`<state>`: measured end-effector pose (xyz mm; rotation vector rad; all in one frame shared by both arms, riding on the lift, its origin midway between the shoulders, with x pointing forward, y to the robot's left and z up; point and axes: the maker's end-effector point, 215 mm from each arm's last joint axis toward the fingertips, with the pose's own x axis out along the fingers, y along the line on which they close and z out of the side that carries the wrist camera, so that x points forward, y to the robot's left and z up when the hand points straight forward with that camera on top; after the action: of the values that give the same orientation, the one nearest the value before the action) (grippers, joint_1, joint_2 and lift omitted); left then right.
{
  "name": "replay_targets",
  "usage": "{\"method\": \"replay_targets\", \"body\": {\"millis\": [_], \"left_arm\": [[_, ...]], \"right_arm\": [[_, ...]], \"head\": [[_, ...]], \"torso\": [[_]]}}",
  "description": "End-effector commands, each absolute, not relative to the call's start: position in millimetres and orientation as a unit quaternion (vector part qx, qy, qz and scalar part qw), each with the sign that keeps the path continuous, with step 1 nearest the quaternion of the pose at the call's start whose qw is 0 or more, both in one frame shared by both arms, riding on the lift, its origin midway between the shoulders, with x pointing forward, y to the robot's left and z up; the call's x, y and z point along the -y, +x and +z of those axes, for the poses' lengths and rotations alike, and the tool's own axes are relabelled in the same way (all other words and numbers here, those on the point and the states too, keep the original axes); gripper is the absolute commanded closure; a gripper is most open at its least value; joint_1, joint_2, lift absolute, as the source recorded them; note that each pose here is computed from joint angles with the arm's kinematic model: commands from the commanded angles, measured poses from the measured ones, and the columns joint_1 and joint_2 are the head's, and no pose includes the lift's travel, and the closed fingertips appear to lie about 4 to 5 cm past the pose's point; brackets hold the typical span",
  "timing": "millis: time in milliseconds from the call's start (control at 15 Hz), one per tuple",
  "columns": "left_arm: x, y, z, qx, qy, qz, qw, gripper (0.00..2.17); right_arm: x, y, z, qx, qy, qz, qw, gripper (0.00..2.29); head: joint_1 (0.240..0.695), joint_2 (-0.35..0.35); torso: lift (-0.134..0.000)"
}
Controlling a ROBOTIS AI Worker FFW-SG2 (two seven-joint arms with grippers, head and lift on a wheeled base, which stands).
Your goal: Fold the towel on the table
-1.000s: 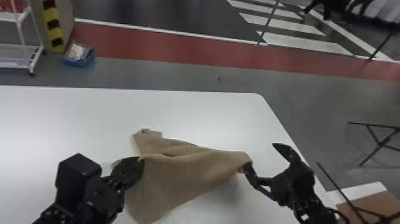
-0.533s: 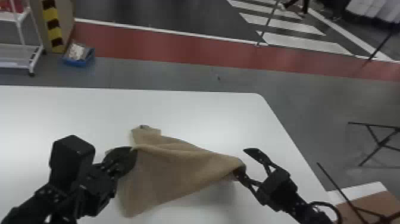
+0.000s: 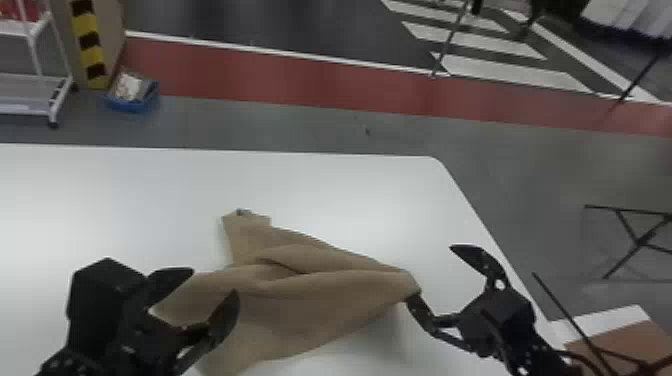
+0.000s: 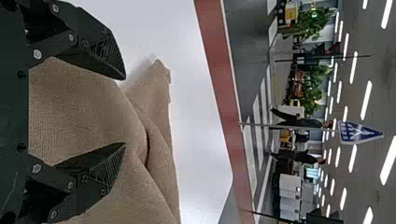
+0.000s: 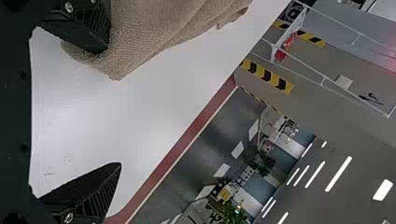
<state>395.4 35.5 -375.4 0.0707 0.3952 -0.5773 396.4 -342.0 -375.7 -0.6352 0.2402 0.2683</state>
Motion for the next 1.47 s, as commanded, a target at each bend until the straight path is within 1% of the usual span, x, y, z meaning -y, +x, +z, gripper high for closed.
{"method": "replay_targets", "body": {"millis": [0, 133, 267, 533, 933, 1067, 1133, 1267, 1400], "left_arm": [[-41, 383, -388, -0.212, 0.021, -0.278, 0.937, 0.03], [-43, 372, -385, -0.215, 0.014, -0.281, 0.935, 0.06], [-37, 352, -382, -0.22, 0.002, -0.307, 0.926, 0.14], [-15, 312, -389, -0.239, -0.026, -0.387, 0.89, 0.19], [27, 292, -419, -0.265, -0.028, -0.409, 0.872, 0.21], [33, 298, -429, -0.269, -0.02, -0.399, 0.877, 0.21], [31, 304, -429, -0.261, -0.014, -0.387, 0.884, 0.27], [25, 316, -421, -0.241, -0.005, -0.368, 0.898, 0.27], [17, 322, -426, -0.241, 0.013, -0.351, 0.905, 0.31]], "right_arm": [[345, 396, -375, -0.117, -0.301, 0.128, 0.938, 0.03], [343, 396, -374, -0.115, -0.3, 0.128, 0.938, 0.03], [345, 396, -376, -0.119, -0.295, 0.127, 0.94, 0.03], [347, 396, -376, -0.117, -0.289, 0.123, 0.942, 0.03], [347, 389, -380, -0.122, -0.283, 0.125, 0.943, 0.03], [346, 386, -381, -0.122, -0.285, 0.126, 0.942, 0.04], [346, 385, -380, -0.121, -0.286, 0.127, 0.942, 0.04], [346, 382, -383, -0.124, -0.286, 0.128, 0.941, 0.04], [345, 380, -383, -0.123, -0.286, 0.129, 0.941, 0.04]], "head": [[0.695, -0.35], [0.695, -0.35], [0.695, -0.35], [0.695, -0.35], [0.695, -0.35], [0.695, -0.35], [0.695, -0.35], [0.695, -0.35], [0.695, -0.35]], "torso": [[-0.125], [-0.125], [-0.125], [-0.125], [-0.125], [-0.125], [-0.125], [-0.125], [-0.125]]}}
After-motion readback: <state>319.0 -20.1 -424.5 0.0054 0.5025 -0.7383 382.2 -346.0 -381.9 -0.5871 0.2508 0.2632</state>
